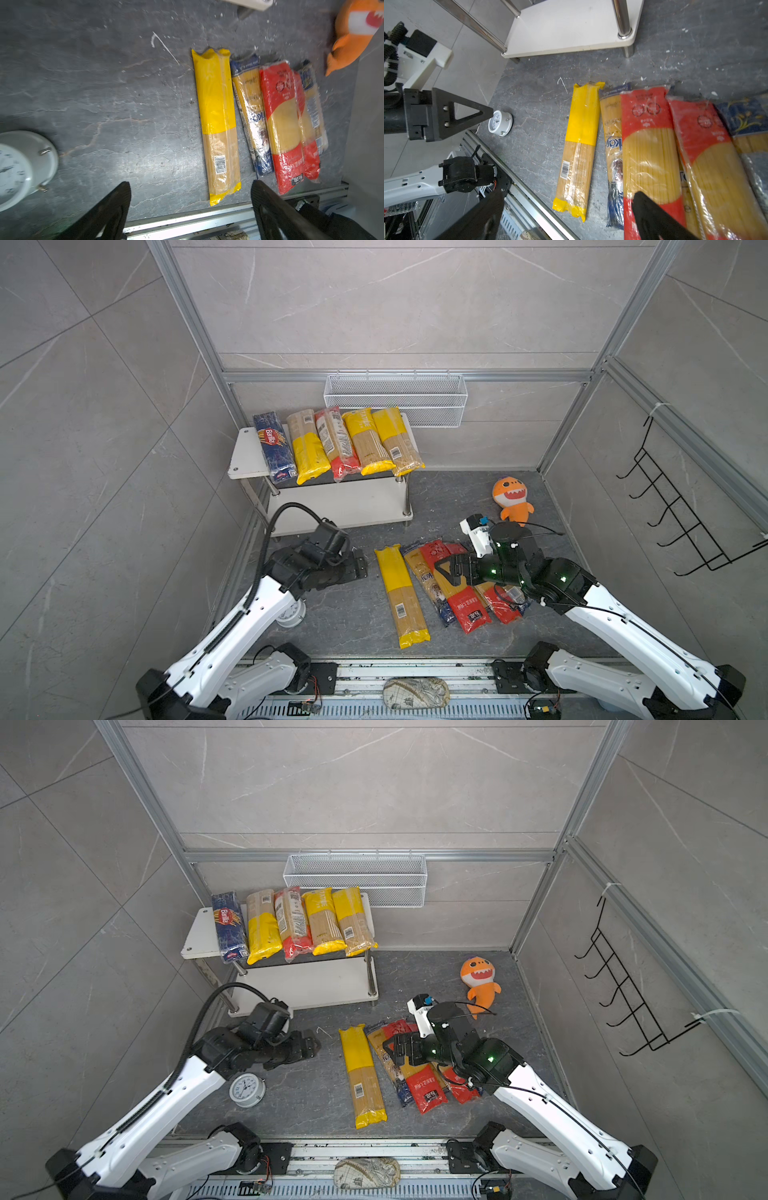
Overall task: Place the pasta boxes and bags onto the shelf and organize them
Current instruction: 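Open and withdraw the left gripper while the right gripper lowers toward packs, then lower the left gripper onto the yellow-and-tan pack on the floor and grasp it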
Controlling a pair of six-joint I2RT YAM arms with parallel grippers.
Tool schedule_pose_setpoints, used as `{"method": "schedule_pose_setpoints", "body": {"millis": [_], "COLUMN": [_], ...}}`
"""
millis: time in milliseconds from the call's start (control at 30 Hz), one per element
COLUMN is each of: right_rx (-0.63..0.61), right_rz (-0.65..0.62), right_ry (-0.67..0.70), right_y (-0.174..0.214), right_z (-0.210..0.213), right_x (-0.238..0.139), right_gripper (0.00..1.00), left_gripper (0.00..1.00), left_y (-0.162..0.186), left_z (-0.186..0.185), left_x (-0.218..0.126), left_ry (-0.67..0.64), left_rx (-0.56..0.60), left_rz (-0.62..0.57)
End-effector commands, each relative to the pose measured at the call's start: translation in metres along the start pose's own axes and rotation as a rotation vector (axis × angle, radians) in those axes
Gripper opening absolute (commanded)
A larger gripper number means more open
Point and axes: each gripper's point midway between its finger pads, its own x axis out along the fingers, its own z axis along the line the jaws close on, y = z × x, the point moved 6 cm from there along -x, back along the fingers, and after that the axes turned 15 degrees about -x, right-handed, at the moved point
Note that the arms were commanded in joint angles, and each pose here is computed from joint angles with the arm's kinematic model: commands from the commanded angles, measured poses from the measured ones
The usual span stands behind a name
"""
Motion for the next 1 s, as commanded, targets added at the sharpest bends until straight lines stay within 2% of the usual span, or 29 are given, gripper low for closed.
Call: {"method": "schedule_pose_setpoints", "body": {"millis": [0,167,333,633,833,967], "right_rx": [0.048,0.116,0.164,0.175,0.172,0.173], "right_rz": [0.024,0.114,0.123,0.105,0.094,0.071], "right_ry": [0.017,0.082,0.095,0.108,0.107,0.101], "right_y": [0.021,0.062,0.090,0.104,0.110,0.111], "right_z": [-0.004,-0.020,-0.027,-0.030,-0.031,-0.030], "right_x": [-0.007,-0.003,-0.006,-0.021,-0.027,-0.033], "right_gripper": [1.00,1.00,1.00,1.00,1.00,1.00], "left_gripper": [0.94,0.96,0.98,0.99,0.99,0.99], "left_y": [0.008,0.039,0.064,0.101,0.116,0.123], "left_z": [-0.019,-0.038,-0.054,-0.057,-0.061,-0.061], "left_x": [0.033,0.077,0.106,0.142,0.152,0.160], "left_ry": [0.002,-0.024,-0.046,-0.162,-0.213,-0.302], "left_rx": [-0.025,0.019,0.051,0.078,0.097,0.128], "left_rz": [-0.033,0.040,0.088,0.126,0.111,0.103]}}
